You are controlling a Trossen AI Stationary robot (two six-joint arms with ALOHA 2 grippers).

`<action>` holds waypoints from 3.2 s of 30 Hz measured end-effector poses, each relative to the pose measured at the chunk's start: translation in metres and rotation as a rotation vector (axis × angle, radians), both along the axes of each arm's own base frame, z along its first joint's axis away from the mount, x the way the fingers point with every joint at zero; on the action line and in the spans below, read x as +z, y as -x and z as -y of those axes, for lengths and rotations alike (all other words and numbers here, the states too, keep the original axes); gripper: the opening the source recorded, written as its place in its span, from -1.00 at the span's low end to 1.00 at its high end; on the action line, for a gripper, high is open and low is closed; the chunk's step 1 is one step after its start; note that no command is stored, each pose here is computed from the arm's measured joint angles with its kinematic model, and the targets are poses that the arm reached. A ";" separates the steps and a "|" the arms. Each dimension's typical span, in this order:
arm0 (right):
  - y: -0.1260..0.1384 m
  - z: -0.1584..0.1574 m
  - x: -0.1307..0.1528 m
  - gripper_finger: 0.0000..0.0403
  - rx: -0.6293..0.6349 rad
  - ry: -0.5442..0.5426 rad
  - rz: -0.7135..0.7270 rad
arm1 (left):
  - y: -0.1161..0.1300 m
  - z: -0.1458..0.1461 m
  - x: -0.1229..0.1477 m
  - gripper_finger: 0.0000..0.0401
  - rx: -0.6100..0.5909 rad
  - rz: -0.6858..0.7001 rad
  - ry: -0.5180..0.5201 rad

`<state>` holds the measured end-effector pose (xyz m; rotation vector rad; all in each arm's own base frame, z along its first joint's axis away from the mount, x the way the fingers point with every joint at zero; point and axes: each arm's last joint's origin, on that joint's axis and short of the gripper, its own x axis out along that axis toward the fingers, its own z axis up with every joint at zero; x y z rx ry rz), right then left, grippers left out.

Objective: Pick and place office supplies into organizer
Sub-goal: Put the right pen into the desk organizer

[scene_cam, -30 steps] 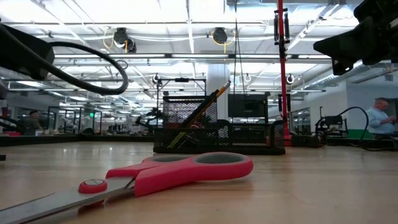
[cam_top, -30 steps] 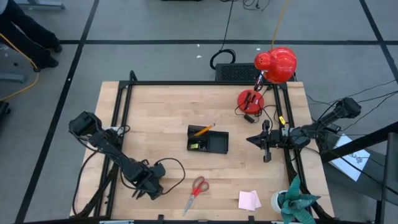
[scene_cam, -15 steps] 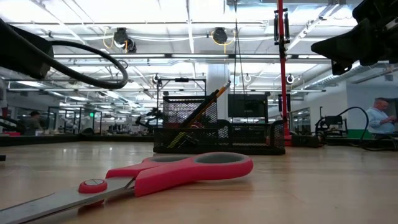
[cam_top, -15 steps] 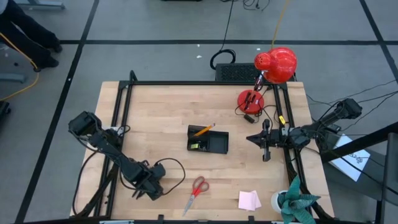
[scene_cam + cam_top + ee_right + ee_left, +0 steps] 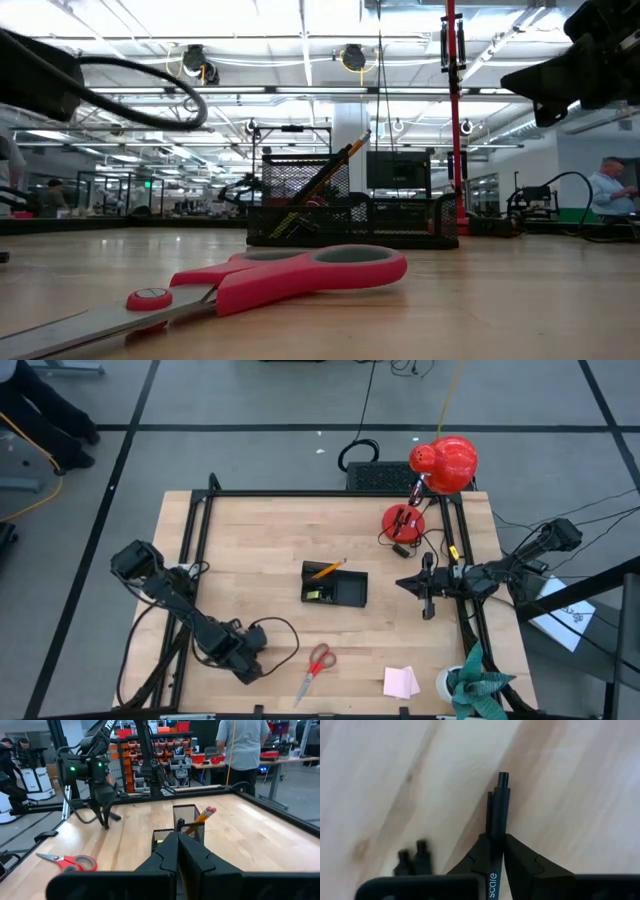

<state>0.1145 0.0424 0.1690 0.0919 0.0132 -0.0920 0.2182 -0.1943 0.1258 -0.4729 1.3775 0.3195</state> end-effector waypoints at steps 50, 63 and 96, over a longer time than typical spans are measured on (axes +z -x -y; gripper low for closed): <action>0.000 0.000 -0.002 -0.98 0.003 -0.046 -0.010 | -0.135 -0.210 0.088 -0.91 -0.658 1.148 -0.595; 0.000 -0.001 -0.004 -0.98 0.029 -0.051 -0.032 | -0.099 -0.230 0.051 -0.90 -0.532 1.264 -0.533; 0.000 -0.001 -0.003 -0.98 0.020 -0.029 -0.024 | -0.101 -0.240 0.015 -0.66 -0.367 1.239 -0.450</action>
